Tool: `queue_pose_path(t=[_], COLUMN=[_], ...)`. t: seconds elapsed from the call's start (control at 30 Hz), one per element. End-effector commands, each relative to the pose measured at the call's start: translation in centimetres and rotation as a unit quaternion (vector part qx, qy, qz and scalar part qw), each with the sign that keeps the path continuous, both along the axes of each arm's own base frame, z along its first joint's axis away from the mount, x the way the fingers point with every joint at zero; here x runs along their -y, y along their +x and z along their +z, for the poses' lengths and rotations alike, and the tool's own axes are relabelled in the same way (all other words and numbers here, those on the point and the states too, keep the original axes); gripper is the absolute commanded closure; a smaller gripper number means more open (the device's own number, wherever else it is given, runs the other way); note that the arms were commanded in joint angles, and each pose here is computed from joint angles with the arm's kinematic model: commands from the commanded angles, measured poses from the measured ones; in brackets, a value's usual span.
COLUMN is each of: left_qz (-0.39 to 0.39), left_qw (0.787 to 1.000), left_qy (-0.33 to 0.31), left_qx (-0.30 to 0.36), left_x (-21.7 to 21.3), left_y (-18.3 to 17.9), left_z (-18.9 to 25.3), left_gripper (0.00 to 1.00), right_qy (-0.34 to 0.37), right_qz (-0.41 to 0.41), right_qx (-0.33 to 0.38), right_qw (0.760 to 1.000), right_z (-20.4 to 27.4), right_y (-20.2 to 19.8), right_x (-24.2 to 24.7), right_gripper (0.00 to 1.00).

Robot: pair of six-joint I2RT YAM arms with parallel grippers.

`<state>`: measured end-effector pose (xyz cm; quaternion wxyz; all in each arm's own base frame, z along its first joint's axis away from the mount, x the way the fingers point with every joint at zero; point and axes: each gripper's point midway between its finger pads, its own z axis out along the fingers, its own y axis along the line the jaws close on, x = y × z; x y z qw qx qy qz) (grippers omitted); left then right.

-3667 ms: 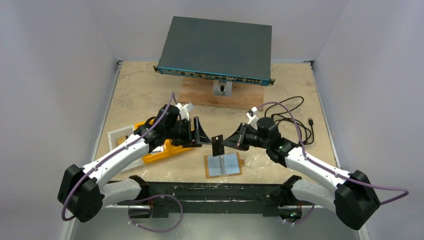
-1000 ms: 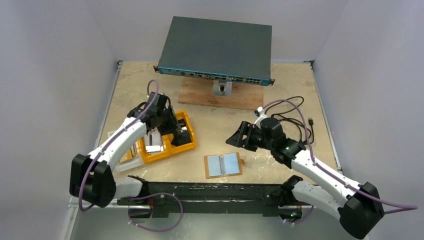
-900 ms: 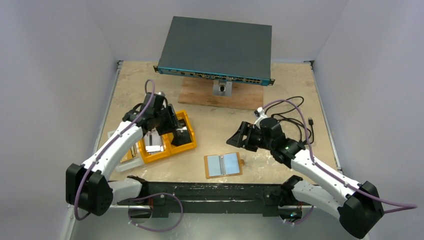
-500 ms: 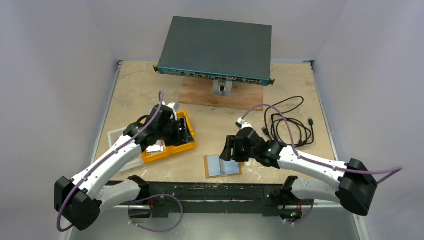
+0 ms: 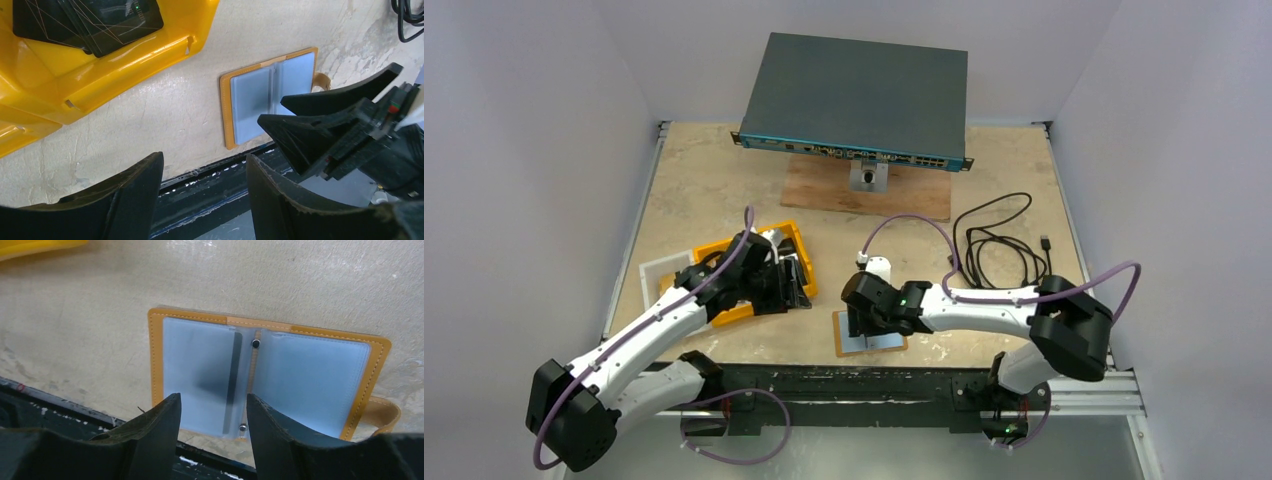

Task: Take the credit cards out of the card holder
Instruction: Remove the credit card from the card holder.

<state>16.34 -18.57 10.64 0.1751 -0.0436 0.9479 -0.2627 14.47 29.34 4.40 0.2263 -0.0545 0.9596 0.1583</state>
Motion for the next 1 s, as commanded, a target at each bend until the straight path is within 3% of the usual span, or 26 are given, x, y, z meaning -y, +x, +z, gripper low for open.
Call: queue_pose_path(t=[0.0, 0.3, 0.77, 0.97], left_qz=[0.0, -0.009, -0.074, -0.08], left_qw=[1.0, 0.999, 0.995, 0.993], left_qy=[-0.027, -0.038, -0.066, -0.068], left_qx=[0.016, 0.006, -0.027, -0.049], left_x=[0.6, 1.2, 6.8, 8.5], left_y=[0.2, -0.4, -1.5, -1.3], left_z=[0.7, 0.0, -1.3, -3.0], left_gripper=[0.39, 0.41, 0.5, 0.56], right_qy=[-0.022, -0.042, 0.045, 0.07], right_qz=[-0.025, -0.024, -0.019, -0.022], right_qx=[0.014, -0.017, -0.067, -0.079], right_qw=[0.999, 0.999, 0.997, 0.994], right_z=[-0.4, -3.3, -4.4, -4.8], right_y=[0.9, 0.0, -2.4, -2.6], right_x=[0.0, 0.2, -0.1, 0.4], right_gripper=[0.5, 0.58, 0.89, 0.95])
